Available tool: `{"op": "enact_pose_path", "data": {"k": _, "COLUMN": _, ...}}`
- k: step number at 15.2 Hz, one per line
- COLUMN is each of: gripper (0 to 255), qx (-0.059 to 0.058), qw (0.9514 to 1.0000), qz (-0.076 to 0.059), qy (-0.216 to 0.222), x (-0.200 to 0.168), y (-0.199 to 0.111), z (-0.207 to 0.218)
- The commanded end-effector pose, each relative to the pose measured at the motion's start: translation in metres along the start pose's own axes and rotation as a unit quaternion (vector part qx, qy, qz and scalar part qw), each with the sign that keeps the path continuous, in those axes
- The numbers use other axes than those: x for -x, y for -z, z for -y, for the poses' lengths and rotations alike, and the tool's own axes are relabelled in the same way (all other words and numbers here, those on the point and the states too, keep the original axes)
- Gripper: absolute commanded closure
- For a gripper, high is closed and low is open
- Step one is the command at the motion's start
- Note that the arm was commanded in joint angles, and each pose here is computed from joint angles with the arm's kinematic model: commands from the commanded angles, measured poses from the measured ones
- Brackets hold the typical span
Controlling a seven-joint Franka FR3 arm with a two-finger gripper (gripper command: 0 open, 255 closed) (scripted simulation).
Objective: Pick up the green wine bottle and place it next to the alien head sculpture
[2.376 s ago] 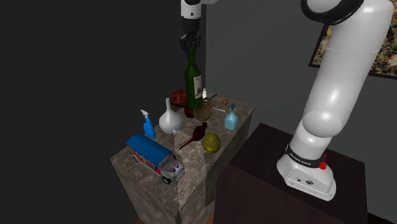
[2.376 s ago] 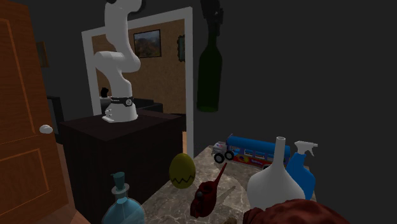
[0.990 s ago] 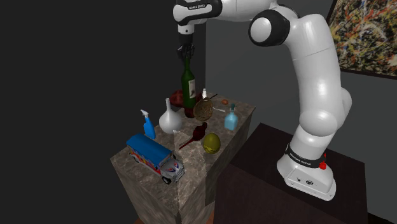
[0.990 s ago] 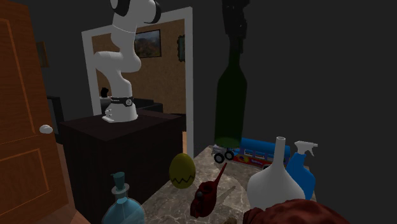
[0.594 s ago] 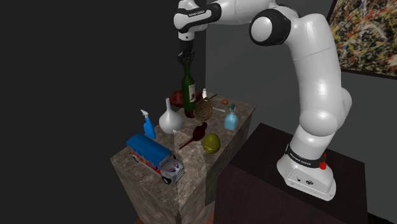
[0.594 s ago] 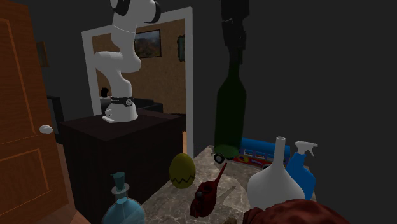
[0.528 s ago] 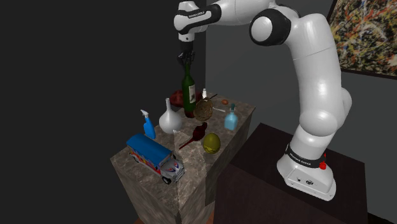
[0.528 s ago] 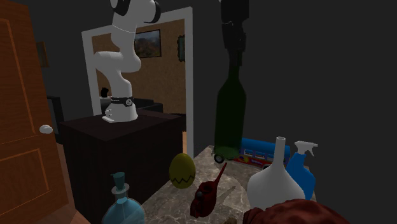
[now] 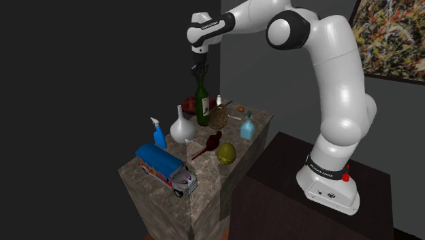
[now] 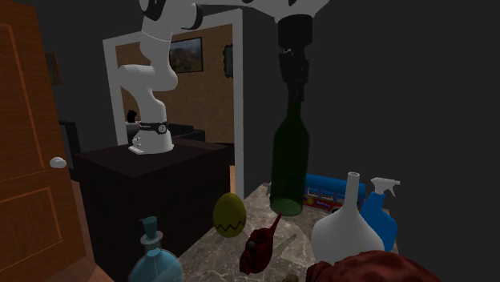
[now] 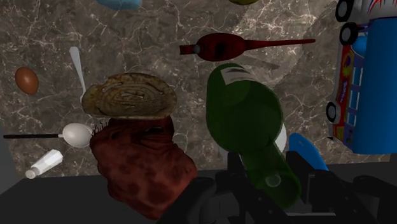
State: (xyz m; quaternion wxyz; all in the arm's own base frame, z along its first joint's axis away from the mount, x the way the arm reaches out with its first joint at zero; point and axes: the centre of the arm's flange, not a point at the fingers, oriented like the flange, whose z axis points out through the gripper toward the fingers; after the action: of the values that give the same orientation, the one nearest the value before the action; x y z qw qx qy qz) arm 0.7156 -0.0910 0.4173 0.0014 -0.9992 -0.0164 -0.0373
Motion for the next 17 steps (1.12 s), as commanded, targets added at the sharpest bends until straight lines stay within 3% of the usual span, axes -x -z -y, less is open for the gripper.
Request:
{"op": "enact_pose_path", "data": {"k": 1, "gripper": 255, "qx": 0.000, "qw": 1.0000, "qz": -0.001, "qy": 0.000, "x": 0.001, "y": -0.010, "z": 0.000}}
{"op": "enact_pose_path", "data": {"k": 17, "gripper": 255, "qx": 0.000, "qw": 1.0000, "qz": -0.001, "qy": 0.000, "x": 0.008, "y": -0.095, "z": 0.000}}
